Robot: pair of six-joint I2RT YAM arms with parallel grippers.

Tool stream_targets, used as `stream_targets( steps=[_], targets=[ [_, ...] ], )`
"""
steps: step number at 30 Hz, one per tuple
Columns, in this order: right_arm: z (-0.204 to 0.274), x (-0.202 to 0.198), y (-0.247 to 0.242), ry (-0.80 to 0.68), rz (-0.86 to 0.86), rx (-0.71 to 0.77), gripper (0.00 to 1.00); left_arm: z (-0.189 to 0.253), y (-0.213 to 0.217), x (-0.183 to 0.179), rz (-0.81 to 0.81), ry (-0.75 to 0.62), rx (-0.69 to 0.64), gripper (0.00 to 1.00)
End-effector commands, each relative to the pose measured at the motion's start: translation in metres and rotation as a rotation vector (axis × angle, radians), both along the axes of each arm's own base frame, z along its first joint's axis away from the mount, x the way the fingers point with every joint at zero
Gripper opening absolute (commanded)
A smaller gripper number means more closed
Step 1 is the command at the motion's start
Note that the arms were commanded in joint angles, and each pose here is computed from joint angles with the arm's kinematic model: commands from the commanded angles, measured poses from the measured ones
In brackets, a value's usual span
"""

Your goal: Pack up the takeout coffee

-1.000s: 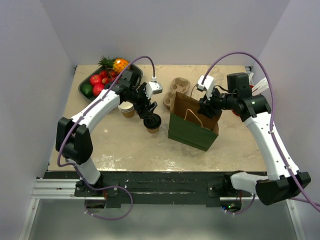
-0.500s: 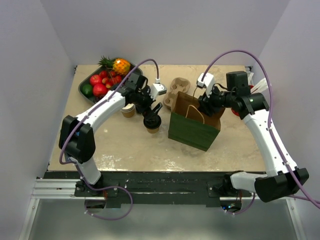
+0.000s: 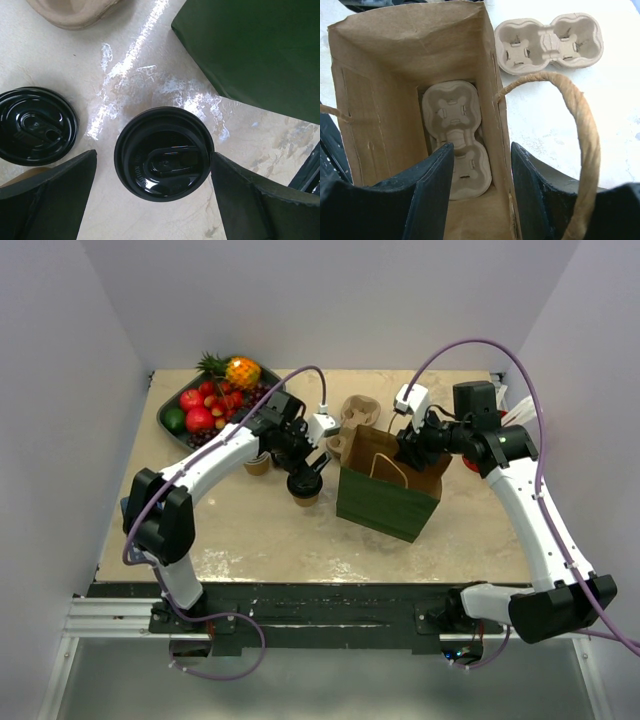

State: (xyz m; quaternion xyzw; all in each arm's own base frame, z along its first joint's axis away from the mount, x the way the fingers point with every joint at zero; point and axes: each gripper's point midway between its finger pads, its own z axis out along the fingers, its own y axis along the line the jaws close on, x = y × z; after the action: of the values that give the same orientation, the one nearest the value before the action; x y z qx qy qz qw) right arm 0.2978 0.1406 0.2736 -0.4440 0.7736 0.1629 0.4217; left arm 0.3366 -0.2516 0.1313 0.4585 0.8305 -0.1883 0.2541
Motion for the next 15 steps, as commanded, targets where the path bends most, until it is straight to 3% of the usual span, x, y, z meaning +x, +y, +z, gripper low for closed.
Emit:
stream_targets(
  steps=[1,15],
  targets=[
    [0.017,0.009,-0.002,-0.058,-0.024,0.013,0.53,-0.009,0.003,-0.005,0.037,0.041,0.03,0.99],
    [0.017,0.014,-0.002,-0.062,-0.028,0.009,0.53,-0.02,0.01,-0.009,0.08,0.08,0.086,0.92]
  ],
)
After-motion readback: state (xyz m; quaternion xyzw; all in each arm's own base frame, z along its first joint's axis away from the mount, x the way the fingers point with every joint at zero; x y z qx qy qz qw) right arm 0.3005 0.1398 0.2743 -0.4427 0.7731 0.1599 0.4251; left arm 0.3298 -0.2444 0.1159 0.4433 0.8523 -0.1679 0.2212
